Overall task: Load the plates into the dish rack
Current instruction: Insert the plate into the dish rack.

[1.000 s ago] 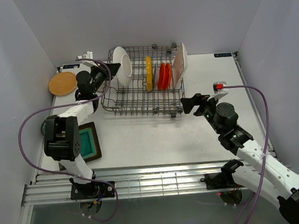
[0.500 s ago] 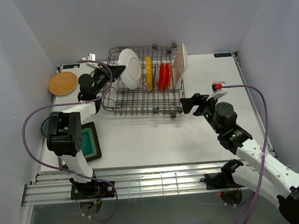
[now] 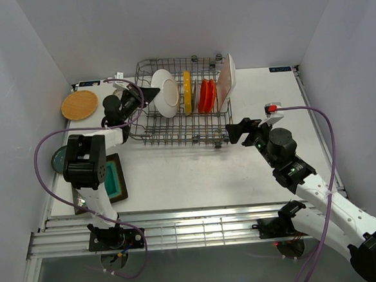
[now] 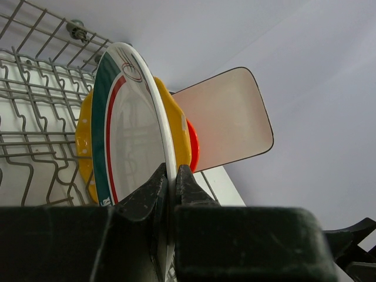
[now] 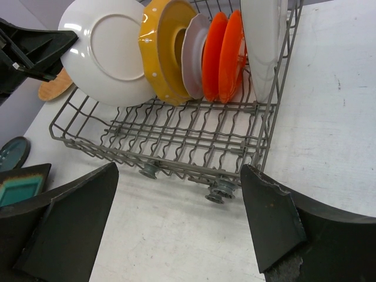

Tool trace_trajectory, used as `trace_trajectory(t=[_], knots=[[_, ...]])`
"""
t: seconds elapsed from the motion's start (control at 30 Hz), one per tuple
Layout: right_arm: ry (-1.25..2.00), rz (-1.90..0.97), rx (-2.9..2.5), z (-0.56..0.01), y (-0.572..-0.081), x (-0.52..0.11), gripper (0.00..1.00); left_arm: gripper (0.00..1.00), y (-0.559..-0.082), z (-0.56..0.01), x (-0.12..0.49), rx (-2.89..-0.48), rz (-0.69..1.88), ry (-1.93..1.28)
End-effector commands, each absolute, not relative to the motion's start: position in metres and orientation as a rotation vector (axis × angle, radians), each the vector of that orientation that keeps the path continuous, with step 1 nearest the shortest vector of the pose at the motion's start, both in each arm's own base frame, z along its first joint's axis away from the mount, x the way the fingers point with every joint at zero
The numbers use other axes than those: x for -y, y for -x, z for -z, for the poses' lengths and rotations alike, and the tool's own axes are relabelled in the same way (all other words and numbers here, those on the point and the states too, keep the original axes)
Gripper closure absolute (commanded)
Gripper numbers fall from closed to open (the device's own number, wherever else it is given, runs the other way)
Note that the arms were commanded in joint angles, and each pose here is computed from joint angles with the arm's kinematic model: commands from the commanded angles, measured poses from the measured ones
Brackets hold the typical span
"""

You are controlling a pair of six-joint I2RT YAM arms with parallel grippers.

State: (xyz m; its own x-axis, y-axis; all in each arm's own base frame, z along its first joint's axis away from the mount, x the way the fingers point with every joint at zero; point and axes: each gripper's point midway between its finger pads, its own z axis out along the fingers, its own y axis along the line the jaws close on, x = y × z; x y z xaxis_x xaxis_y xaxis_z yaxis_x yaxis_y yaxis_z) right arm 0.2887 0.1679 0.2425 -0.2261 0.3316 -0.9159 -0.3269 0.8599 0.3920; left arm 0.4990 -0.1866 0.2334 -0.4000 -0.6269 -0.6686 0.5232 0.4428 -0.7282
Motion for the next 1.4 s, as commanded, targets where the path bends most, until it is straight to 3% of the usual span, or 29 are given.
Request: trace_trajectory(t=[0.0, 0.77, 1.37], knots=[[0.001, -0.620, -1.641, -0.258, -0.291, -0.169, 0.10, 1.00, -0.500, -0.272, 0.189, -1.427, 1.259, 0.019], [0.008, -0.631, -1.649, -0.259, -0.291, -0.171, 0.10, 1.00, -0.515, -0.242, 0.213, -1.491, 1.189, -0.017], [0.026, -0.649, -1.662, -0.259, -0.291, -0.177, 0.10, 1.00, -0.532, -0.221, 0.226, -1.600, 0.848, -0.008]])
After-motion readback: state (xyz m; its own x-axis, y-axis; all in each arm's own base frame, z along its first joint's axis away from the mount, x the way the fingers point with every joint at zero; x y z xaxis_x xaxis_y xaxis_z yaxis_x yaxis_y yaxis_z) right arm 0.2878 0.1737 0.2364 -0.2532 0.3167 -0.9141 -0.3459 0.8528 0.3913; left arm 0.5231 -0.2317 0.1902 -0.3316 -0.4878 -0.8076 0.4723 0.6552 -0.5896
